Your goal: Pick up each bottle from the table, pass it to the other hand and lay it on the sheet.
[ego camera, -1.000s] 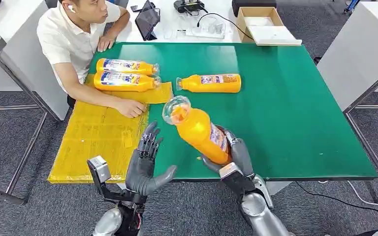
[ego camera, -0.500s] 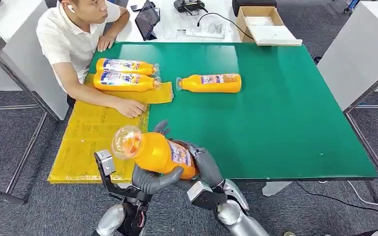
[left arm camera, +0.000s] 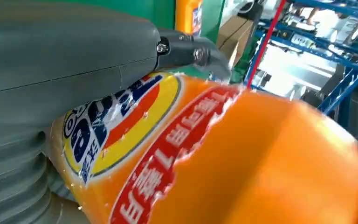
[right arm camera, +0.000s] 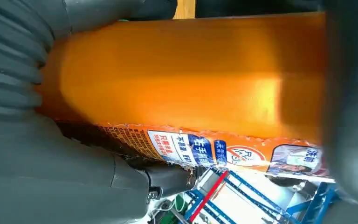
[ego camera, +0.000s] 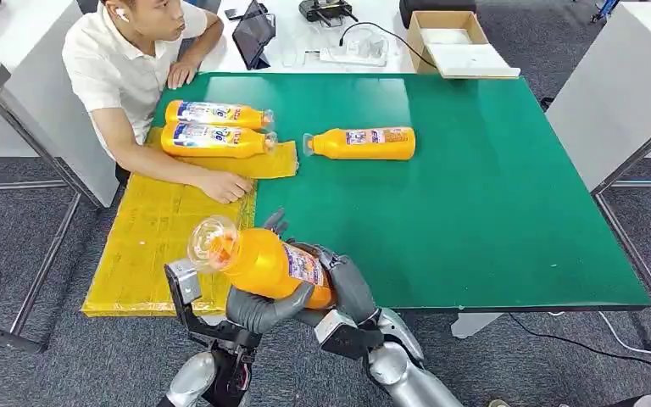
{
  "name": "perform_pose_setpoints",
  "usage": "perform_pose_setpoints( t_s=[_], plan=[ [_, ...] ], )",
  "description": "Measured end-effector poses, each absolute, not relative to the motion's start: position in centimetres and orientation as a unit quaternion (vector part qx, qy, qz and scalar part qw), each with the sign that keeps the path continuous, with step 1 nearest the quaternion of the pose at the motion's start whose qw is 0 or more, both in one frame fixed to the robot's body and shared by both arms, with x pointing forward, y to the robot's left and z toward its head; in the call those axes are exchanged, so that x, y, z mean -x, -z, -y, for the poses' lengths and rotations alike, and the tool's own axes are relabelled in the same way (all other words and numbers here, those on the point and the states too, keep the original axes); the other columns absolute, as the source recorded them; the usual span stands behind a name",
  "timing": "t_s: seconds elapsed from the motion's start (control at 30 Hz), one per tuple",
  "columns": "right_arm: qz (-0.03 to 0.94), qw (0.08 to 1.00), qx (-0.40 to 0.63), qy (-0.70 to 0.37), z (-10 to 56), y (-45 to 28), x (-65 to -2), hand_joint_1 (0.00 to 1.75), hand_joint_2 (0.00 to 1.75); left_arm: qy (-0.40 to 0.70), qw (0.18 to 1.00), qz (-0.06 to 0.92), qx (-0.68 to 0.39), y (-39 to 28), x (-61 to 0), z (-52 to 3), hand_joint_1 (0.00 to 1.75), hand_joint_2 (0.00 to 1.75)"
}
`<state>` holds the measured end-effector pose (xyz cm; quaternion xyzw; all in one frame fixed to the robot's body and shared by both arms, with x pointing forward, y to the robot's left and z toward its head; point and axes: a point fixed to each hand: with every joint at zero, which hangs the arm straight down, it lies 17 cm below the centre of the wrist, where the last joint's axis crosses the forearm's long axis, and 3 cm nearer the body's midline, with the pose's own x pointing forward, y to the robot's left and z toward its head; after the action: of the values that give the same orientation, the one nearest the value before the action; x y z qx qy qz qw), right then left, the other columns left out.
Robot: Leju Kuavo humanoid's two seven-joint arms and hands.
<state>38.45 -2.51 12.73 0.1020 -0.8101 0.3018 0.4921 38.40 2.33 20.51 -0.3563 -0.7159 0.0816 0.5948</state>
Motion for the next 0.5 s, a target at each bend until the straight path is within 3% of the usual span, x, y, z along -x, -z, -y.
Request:
perform_pose_setpoints(
  t_s=[0.03, 0.07, 0.1, 0.13, 0.23, 0.27, 0.5],
  plan=[
    [0.809, 0.493, -0.104, -0.302, 2.4, -12.6, -38.5, 1.62, 1.75, -0.082, 0.595, 0.718, 0.353, -20.4, -38.5, -2.4, 1.75, 1.75],
    [0.808, 0.495, -0.105, -0.302, 2.4, -12.5, -38.4, 1.24, 1.75, -0.082, 0.594, 0.719, 0.352, -20.4, -38.5, -2.5, 1.75, 1.75],
    [0.807, 0.496, -0.107, -0.302, 2.3, -12.4, -38.4, 0.26, 1.75, -0.083, 0.593, 0.720, 0.351, -20.4, -38.5, -2.5, 1.75, 1.75],
    [0.806, 0.497, -0.109, -0.302, 2.3, -12.4, -38.4, 0.00, 1.75, -0.083, 0.593, 0.720, 0.352, -20.4, -38.5, -2.6, 1.75, 1.75],
    [0.800, 0.505, -0.121, -0.301, 2.1, -11.9, -38.0, 0.00, 1.75, -0.087, 0.590, 0.715, 0.364, -20.5, -38.5, -2.8, 1.75, 1.75],
    [0.798, 0.507, -0.123, -0.301, 2.1, -11.7, -37.9, 0.00, 0.00, -0.086, 0.590, 0.713, 0.369, -20.4, -38.5, -2.9, 1.75, 1.75],
    [0.783, 0.533, -0.130, -0.293, 2.3, -9.5, -36.4, 0.00, 0.00, -0.074, 0.597, 0.722, 0.342, -18.6, -38.8, -5.6, 1.75, 1.75]
  ],
)
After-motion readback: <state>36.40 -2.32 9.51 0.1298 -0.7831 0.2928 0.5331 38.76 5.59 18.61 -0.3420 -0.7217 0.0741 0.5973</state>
